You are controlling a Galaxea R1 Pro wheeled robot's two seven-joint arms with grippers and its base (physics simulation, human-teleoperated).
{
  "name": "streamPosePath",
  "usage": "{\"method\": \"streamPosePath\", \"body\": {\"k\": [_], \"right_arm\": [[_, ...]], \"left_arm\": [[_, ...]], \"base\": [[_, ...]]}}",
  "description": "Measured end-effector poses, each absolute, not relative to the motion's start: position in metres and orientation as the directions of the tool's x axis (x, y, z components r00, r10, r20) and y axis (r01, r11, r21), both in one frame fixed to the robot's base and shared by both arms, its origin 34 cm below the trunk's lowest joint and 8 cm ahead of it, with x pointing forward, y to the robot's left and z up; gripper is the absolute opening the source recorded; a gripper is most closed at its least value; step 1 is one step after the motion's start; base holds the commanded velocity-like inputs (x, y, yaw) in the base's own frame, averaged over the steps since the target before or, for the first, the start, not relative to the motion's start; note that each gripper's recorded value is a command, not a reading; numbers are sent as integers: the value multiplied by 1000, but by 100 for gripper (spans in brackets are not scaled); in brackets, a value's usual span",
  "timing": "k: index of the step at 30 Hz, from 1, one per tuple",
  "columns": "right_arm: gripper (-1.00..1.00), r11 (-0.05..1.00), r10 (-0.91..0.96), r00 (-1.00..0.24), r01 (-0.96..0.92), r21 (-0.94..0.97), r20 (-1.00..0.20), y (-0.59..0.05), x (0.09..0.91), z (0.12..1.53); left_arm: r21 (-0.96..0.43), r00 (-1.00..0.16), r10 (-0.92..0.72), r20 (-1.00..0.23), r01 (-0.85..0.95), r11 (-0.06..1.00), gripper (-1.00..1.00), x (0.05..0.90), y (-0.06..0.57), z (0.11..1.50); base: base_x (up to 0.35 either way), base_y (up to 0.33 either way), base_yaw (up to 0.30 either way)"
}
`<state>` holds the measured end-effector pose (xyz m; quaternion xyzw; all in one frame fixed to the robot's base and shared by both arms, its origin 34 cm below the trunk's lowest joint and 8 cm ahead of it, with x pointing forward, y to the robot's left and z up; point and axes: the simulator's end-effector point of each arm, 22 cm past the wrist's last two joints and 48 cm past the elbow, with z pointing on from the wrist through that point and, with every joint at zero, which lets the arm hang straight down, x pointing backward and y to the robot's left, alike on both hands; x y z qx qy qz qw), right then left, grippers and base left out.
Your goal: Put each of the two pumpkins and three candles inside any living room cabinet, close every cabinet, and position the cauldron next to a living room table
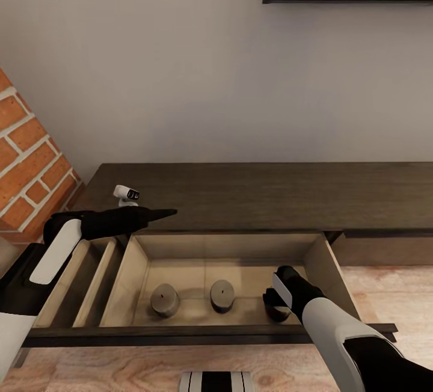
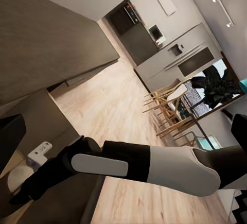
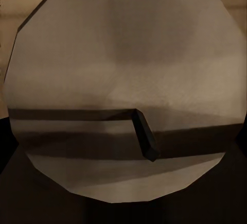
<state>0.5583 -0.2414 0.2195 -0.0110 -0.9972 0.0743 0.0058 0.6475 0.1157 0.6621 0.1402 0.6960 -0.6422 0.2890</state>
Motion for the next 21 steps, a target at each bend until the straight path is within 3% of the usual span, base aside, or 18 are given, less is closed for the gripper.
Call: {"method": "streamPosePath", "body": {"k": [16,21], "right_arm": [[-100,989,21,-1000,20,-148,2,-241,561,220],[-100,987,15,-999,22,-158,-50,-242,569,218]], "left_arm": [[-813,-794,-176,-582,566,136,100,647,116,662],[-813,-794,-176,-582,566,135,100,647,116,662]], "base": [[0,0,0],[0,0,0]]}}
